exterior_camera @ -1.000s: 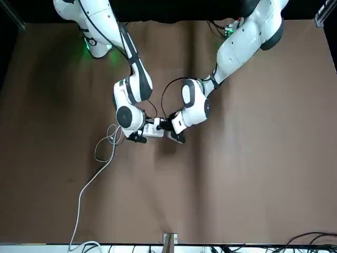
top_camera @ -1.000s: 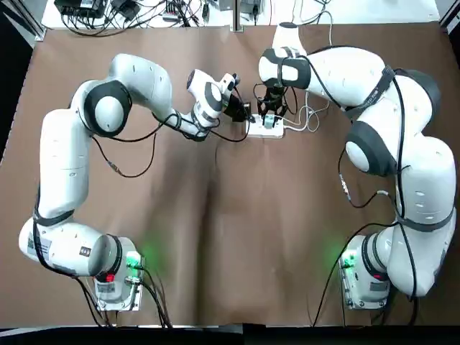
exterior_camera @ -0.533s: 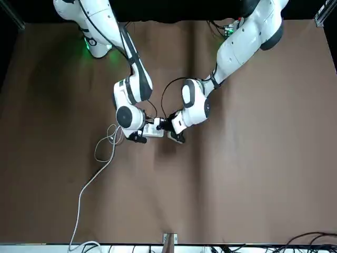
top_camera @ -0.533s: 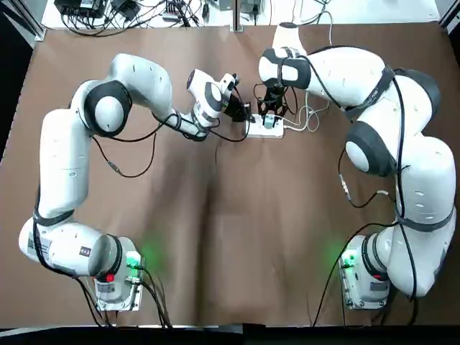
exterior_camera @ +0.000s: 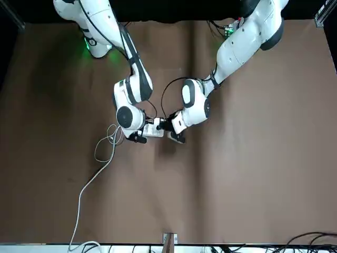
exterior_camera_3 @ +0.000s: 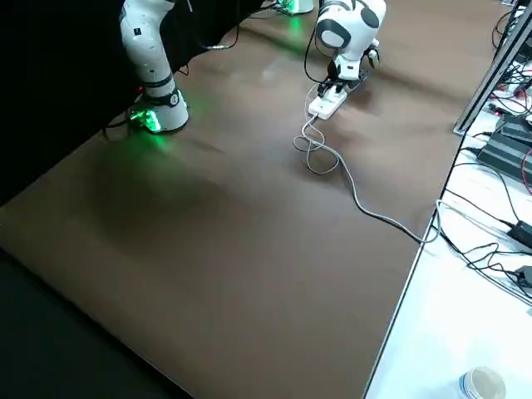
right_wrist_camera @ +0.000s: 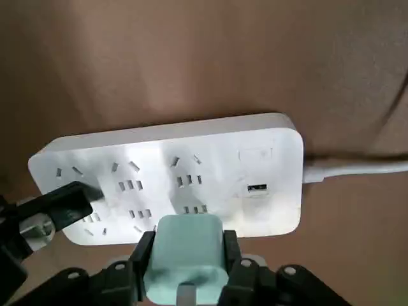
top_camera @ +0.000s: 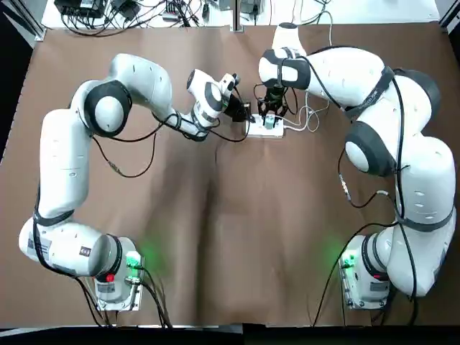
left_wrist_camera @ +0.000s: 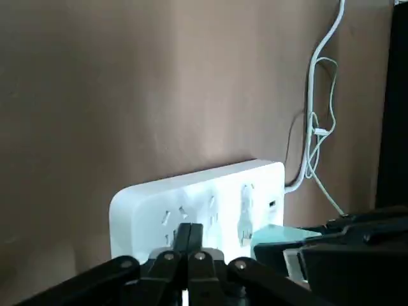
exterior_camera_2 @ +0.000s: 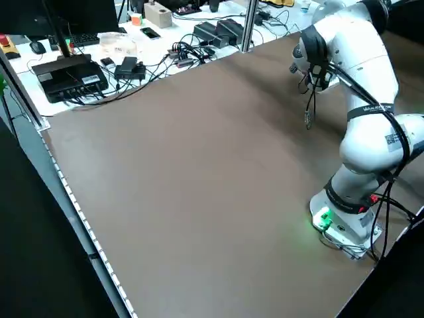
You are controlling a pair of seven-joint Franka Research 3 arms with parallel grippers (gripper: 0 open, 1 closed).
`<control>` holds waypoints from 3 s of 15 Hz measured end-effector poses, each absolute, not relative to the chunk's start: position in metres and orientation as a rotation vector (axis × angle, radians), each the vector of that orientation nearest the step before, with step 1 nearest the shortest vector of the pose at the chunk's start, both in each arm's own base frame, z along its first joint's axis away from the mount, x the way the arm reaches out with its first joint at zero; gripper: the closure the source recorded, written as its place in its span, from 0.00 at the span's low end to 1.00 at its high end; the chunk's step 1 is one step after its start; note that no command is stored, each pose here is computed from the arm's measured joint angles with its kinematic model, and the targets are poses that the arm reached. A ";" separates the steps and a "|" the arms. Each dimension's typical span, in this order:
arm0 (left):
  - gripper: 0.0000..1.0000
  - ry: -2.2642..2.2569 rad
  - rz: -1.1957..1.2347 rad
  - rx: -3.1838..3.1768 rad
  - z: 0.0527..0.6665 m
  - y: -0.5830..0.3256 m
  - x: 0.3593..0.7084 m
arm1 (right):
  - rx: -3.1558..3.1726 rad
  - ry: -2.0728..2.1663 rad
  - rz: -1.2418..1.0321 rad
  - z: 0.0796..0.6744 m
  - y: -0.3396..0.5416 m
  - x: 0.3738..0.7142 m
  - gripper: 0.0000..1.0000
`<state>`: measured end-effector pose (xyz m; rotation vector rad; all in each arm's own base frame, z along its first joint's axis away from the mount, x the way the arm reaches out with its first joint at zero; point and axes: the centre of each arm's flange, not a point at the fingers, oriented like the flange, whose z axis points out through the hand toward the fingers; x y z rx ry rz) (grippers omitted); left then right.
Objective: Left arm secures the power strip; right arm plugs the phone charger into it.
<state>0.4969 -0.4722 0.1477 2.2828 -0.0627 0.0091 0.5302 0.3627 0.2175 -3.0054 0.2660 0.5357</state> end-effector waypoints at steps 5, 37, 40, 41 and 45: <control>0.99 -0.063 0.009 2.283 0.148 -0.472 0.497 | -3.018 0.254 0.529 0.218 0.362 0.531 0.52; 0.99 -0.063 0.009 2.283 0.148 -0.472 0.497 | -3.065 0.212 0.426 0.209 0.369 0.520 0.52; 0.99 -0.063 0.009 2.283 0.148 -0.472 0.497 | -3.070 0.210 0.402 0.206 0.370 0.518 0.52; 0.99 -0.063 0.009 2.283 0.148 -0.472 0.497 | -3.071 0.210 0.401 0.206 0.370 0.517 0.52; 0.99 -0.063 0.009 2.283 0.148 -0.472 0.497 | -3.071 0.210 0.401 0.206 0.370 0.517 0.52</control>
